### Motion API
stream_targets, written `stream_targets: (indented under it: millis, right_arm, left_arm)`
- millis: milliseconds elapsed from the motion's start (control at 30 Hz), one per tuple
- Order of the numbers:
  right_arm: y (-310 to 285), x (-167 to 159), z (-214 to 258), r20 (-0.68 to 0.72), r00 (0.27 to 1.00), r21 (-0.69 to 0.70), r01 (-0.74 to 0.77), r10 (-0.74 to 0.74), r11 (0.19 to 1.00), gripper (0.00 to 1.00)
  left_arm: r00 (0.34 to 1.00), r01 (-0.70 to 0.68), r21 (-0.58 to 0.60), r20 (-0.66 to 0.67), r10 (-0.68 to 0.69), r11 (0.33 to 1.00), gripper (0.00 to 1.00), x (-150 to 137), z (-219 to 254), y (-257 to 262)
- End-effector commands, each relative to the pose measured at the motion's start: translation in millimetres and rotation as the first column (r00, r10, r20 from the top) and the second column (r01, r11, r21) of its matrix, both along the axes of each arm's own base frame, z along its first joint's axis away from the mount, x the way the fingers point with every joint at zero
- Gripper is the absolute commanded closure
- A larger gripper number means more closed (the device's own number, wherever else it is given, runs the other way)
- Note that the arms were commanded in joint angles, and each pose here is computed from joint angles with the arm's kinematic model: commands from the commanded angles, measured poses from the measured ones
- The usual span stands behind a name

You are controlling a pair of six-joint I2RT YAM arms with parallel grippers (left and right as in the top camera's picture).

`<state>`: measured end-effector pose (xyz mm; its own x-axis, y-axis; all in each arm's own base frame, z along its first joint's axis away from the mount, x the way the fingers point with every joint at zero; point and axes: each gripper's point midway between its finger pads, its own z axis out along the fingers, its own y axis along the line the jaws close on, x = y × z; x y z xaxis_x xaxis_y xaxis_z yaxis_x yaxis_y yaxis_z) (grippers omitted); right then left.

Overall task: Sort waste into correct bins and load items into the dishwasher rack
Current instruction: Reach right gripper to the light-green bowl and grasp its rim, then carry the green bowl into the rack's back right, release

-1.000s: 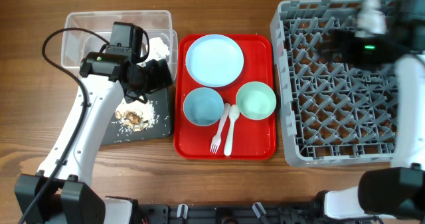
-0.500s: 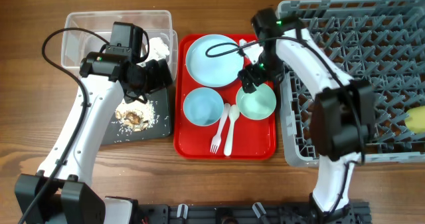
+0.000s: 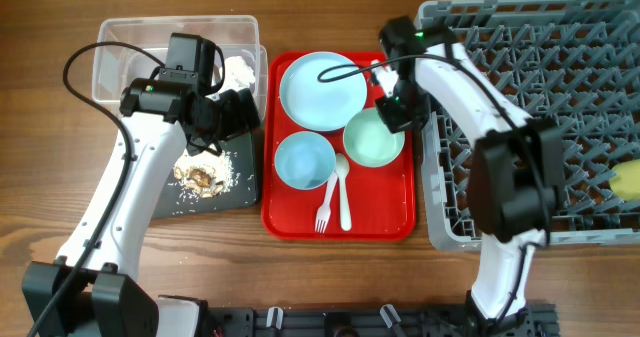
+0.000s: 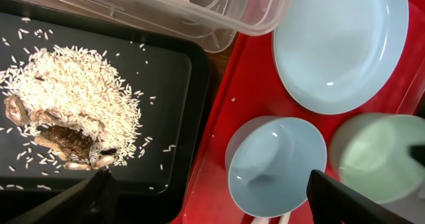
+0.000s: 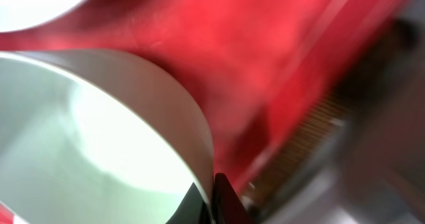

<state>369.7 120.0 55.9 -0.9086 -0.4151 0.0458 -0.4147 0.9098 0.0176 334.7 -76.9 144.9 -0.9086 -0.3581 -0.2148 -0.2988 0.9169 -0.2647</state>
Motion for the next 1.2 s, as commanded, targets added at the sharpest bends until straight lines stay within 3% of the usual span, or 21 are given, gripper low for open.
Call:
stream_targets:
  millis: [0,67,100,167,200,300,367,433,500,567,700,767,967,1067,1167]
  right_arm:
    - [-17,17,91,0.267,0.962,0.046,0.049,-0.059,0.998,0.96]
    - [-41,29,146,0.45,0.886,0.054,0.096,-0.11,0.994,0.96]
    - [-70,36,180,0.568,0.809,0.021,0.17,-0.152,0.985,0.96]
    - [-107,41,210,0.667,0.72,-0.026,0.277,-0.189,0.961,0.96]
    - [-146,43,228,0.736,0.636,-0.076,0.419,-0.233,0.905,0.95]
    - [-216,40,255,0.84,0.475,-0.149,0.667,-0.262,0.73,0.96]
    - [-258,39,282,0.916,0.333,-0.148,0.8,-0.225,0.581,0.95]
    - [-290,43,302,0.957,0.237,-0.134,0.871,-0.165,0.474,0.96]
    - [-316,50,304,0.966,0.223,-0.152,0.897,-0.128,0.414,0.96]
    - [-348,50,292,0.971,0.212,-0.171,0.939,-0.113,0.297,0.96]
    - [-397,55,240,0.935,0.339,-0.325,0.937,-0.101,0.129,0.96]
    - [-413,57,213,0.91,0.399,-0.39,0.916,-0.114,0.089,0.96]
    - [-443,57,155,0.859,0.484,-0.482,0.874,-0.166,0.056,0.96]
    - [-443,65,133,0.839,0.511,-0.499,0.86,-0.186,0.108,0.96]
    - [-439,66,121,0.851,0.481,-0.466,0.877,-0.21,0.12,0.96]
  left_arm:
    - [1.0,0.006,0.01,0.019,-0.007,1.0,0.08,0,5,2]
    - [1.0,0.006,0.01,0.019,-0.007,1.0,0.05,0,5,2]
    - [1.0,0.007,0.01,0.019,-0.007,1.0,0.05,0,5,2]
    - [1.0,0.006,0.01,0.019,-0.007,1.0,0.04,0,5,2]
    - [1.0,0.007,0.01,0.019,-0.007,1.0,0.04,0,5,2]
    - [1.0,0.007,0.01,0.02,-0.007,1.0,0.03,0,5,2]
    - [1.0,0.007,0.01,0.02,-0.007,1.0,0.03,0,5,2]
    - [1.0,0.007,0.01,0.02,-0.007,1.0,0.03,0,5,2]
    - [1.0,0.007,0.01,0.02,-0.007,1.0,0.03,0,5,2]
    - [1.0,0.007,0.01,0.02,-0.007,1.0,0.03,0,5,2]
    - [1.0,0.006,0.01,0.02,-0.007,1.0,0.03,0,5,2]
    - [1.0,0.006,0.01,0.02,-0.007,1.0,0.03,0,5,2]
    - [1.0,0.006,0.009,0.02,-0.006,1.0,0.03,0,5,2]
    - [1.0,0.006,0.009,0.02,-0.006,1.0,0.03,0,5,2]
    - [1.0,0.003,0.008,0.019,-0.003,1.0,0.03,0,5,2]
